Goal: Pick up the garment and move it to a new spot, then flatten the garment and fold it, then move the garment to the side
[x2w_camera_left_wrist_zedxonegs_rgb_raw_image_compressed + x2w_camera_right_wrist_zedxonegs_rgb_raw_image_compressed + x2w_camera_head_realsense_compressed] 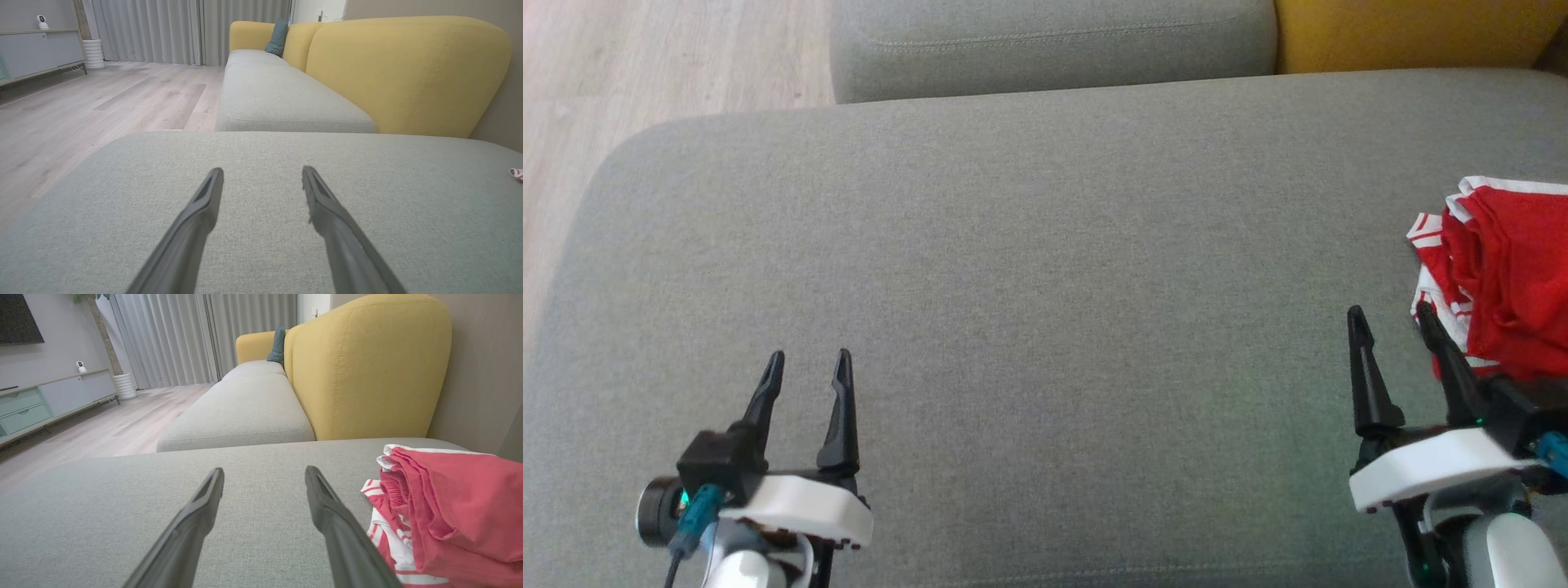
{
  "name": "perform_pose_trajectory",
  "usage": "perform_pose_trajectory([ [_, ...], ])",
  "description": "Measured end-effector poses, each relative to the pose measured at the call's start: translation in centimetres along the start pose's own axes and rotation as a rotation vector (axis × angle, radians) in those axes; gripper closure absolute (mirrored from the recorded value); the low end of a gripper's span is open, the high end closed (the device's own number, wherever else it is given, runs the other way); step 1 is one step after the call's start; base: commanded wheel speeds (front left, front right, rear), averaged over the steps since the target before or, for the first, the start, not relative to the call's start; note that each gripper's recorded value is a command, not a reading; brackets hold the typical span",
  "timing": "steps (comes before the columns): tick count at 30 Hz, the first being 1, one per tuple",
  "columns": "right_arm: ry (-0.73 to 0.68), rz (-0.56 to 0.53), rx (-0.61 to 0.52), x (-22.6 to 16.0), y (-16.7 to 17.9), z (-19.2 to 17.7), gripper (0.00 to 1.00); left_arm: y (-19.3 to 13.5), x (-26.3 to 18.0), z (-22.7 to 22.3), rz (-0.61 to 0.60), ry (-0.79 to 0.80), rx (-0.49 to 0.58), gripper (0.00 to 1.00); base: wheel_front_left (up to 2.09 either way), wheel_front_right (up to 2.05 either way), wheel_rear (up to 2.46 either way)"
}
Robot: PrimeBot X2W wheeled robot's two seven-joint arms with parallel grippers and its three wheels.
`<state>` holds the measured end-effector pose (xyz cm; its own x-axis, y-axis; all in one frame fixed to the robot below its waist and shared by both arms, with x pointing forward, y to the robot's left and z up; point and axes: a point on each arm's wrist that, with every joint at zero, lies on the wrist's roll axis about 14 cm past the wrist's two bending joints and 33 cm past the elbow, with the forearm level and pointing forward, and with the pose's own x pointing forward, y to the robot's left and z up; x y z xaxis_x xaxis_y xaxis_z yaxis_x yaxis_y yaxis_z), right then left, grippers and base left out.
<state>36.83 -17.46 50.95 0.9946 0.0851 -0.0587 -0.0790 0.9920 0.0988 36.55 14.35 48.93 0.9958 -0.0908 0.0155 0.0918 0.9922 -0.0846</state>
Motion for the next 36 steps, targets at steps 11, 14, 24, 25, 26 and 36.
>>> perform_pose_trajectory([
  [11,0.002,0.007,0.004,0.1,0.2,0.1,0.00,0.3,0.0,-0.1,0.010,0.003,0.003,0.00,0.00,0.00,0.00],
  [14,0.001,0.008,0.007,0.1,0.3,0.1,0.00,0.3,-0.1,-0.1,0.010,0.004,0.005,0.00,0.00,0.00,0.00],
  [24,0.000,0.008,0.016,0.1,0.2,0.1,0.00,0.1,0.0,-0.1,0.006,0.005,0.010,0.00,0.00,0.00,0.00],
  [25,0.000,0.007,0.016,0.1,0.2,0.1,0.00,0.1,0.0,-0.1,0.003,0.005,0.010,0.00,0.00,0.00,0.00],
  [26,0.000,0.007,0.016,0.1,0.2,0.1,0.00,0.0,0.0,-0.1,0.001,0.005,0.010,0.00,0.00,0.00,0.00],
  [36,0.067,-0.006,0.034,-0.3,-0.1,-2.1,1.00,-0.3,-1.0,-2.6,0.000,0.083,-0.004,1.00,0.00,0.00,0.00],
])
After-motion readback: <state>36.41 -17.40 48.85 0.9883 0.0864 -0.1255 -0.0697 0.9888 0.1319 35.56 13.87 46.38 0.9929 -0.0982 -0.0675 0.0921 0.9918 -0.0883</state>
